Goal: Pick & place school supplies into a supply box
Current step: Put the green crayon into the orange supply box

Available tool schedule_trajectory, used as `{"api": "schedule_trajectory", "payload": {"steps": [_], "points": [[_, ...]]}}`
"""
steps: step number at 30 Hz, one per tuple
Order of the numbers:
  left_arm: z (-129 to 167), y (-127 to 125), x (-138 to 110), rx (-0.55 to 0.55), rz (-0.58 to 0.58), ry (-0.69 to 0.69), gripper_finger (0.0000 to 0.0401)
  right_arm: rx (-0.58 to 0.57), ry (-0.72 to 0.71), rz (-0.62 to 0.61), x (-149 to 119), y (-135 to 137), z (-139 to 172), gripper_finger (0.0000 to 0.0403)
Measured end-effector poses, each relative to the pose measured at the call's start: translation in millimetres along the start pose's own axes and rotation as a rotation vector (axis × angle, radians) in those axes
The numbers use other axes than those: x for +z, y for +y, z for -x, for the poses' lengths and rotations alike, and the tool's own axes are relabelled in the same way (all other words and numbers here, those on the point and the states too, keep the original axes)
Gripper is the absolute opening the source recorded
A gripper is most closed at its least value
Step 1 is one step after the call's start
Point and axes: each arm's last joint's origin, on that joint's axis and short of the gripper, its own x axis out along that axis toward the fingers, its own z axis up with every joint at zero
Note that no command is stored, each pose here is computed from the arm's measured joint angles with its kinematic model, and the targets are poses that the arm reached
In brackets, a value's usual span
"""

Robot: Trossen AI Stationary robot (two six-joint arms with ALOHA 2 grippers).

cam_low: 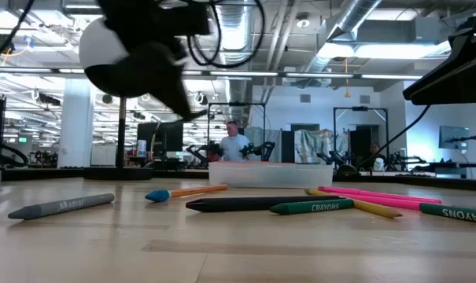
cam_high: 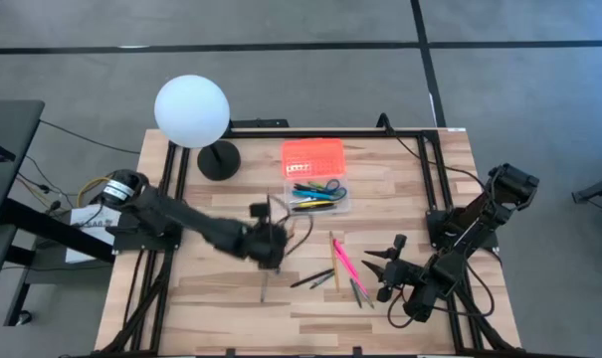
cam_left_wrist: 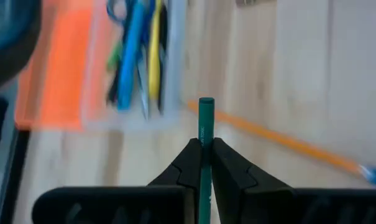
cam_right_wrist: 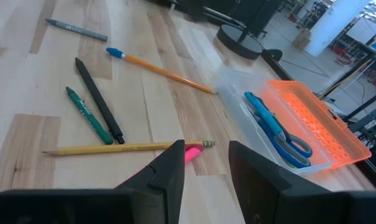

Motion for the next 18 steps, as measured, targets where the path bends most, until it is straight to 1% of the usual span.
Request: {"api": "schedule_trajectory", "payload": {"steps": [4, 9, 12, 14, 16, 18], "points": [[-20.5, 31.6, 17.8, -0.043, -0.036, -0.086, 0.0013, 0.0, 0.0, -0.017, -0.1, 0.0, 0.0, 0.0117], [-40.4, 71.4, 34.6, -0.082, -0.028, -0.226, 0.0013, -0.007, 0.008, -0.036, -10.2, -2.8, -1.6, 0.0117], [-51.2, 90.6, 34.7, -0.119, -0.028, -0.246, 0.0013, -0.016, 0.019, -0.062, -20.8, -6.4, -2.9, 0.0117], [-60.3, 100.2, 34.1, -0.12, -0.008, -0.248, 0.0013, -0.022, 0.025, -0.077, -26.1, -8.3, -3.6, 0.0117], [-66.1, 108.9, 31.0, -0.12, 0.005, -0.232, 0.0013, -0.023, 0.026, -0.079, -27.5, -8.9, -3.8, 0.0117], [-74.7, 114.9, 32.7, -0.123, 0.017, -0.255, 0.0013, -0.022, 0.024, -0.083, -27.2, -8.7, -3.8, 0.0117]]}}
